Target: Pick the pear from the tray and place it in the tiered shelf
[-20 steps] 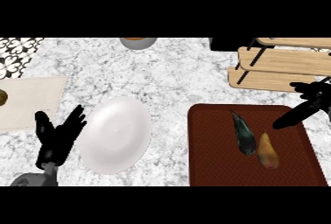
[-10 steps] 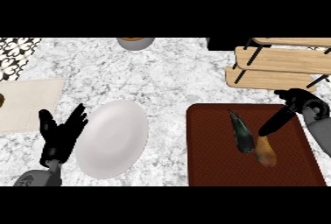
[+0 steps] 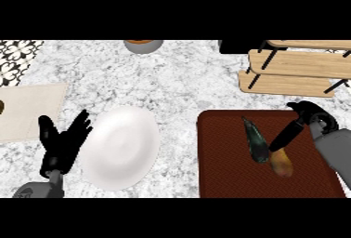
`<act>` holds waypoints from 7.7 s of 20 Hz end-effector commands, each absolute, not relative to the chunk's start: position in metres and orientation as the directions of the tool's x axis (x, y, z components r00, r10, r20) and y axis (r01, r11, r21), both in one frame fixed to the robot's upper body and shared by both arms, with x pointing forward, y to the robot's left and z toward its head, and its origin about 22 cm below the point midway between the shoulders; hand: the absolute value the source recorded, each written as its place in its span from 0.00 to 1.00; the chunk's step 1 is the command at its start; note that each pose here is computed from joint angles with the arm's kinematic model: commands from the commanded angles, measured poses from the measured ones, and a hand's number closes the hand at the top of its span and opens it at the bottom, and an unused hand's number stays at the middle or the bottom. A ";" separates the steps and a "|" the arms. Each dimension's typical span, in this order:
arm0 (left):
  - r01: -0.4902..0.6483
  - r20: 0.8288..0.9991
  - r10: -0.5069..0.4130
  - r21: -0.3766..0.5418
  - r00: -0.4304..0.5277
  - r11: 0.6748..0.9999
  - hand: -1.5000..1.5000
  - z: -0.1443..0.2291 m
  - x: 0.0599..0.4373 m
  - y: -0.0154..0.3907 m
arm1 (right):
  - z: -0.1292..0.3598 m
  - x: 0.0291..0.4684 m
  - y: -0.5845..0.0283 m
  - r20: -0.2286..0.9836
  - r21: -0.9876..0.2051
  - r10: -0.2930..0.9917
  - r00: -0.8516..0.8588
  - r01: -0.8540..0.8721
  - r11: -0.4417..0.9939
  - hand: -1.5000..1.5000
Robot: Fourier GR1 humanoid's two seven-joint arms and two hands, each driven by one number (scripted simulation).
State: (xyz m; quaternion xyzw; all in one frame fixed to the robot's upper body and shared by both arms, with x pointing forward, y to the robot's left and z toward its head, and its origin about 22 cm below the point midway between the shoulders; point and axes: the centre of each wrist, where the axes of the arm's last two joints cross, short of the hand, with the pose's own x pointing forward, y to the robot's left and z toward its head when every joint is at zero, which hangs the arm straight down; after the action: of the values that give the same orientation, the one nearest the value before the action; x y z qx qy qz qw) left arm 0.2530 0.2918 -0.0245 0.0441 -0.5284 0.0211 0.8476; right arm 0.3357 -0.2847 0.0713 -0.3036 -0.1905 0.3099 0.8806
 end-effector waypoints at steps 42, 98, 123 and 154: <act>-0.089 0.893 0.003 0.041 0.450 0.995 0.50 -0.033 0.244 0.296 | -0.010 0.306 -0.247 0.197 -0.645 0.785 0.587 -0.525 0.555 1.00; -0.076 0.898 -0.003 0.041 0.441 0.996 0.50 -0.009 0.258 0.284 | 0.335 0.383 -0.382 0.545 -0.820 0.838 0.032 0.229 0.525 1.00; -0.063 0.899 -0.023 0.057 0.437 0.996 0.50 -0.019 0.260 0.293 | 0.313 0.426 -0.388 0.438 -0.872 0.898 -0.027 0.230 0.432 1.00; -0.062 0.901 -0.035 0.069 0.432 0.996 0.50 -0.022 0.257 0.292 | 0.331 0.346 -0.520 0.968 -0.032 0.205 -0.147 0.733 0.679 0.00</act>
State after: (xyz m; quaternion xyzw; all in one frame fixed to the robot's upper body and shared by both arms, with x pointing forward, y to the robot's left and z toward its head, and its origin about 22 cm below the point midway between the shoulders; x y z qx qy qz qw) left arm 0.2537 0.2873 -0.0239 0.0397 -0.5343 0.0121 0.8443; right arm 0.3651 -0.4952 0.3408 -0.3245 -0.7286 -0.1858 0.5739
